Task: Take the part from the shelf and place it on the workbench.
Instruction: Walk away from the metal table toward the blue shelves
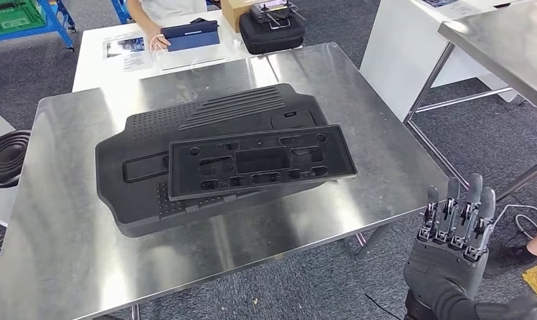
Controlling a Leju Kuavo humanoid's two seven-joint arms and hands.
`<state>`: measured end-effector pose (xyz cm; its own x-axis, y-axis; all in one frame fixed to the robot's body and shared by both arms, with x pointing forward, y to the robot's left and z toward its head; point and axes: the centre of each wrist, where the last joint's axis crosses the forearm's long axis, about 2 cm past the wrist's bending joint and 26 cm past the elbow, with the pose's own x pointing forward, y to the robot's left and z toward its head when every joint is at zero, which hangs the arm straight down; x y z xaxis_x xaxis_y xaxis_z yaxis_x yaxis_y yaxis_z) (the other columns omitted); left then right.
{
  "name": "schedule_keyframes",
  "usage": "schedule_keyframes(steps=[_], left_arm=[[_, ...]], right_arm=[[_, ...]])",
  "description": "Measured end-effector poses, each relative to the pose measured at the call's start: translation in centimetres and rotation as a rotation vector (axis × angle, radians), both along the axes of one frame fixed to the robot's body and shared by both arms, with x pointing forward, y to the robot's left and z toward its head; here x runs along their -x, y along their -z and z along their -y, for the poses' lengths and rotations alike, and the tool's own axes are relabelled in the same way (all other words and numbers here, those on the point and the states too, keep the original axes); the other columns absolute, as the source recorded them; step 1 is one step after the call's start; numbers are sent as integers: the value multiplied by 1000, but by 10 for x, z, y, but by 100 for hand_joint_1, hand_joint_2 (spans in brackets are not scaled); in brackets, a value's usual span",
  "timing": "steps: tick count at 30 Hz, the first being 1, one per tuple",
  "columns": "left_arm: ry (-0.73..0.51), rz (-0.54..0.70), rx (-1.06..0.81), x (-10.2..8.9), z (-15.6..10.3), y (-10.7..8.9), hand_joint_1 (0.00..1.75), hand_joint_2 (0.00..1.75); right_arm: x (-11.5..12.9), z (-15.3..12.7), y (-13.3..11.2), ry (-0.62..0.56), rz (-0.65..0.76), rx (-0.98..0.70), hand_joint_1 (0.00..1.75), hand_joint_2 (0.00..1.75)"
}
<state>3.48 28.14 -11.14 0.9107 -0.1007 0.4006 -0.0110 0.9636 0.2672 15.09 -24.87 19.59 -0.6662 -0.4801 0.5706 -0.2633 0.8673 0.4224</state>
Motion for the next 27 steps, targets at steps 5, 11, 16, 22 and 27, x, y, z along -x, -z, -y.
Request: schedule_keyframes(steps=[5,11,16,22,27], left_arm=[[0,-1,0,0,0,0,0,0],[0,-1,0,0,0,0,0,0],[0,-1,1,0,0,0,0,0],[1,1,0,0,-1,0,0,0],[5,2,5,0,1,0,0,0]], right_arm=[[0,-1,0,3,-1,-4,0,0],[0,-1,0,3,-2,-5,0,0],[0,-1,0,3,-6,-8,0,0],[0,2,1,22,-25,0,0,0],[0,3,1,38,-34,8,0,0]])
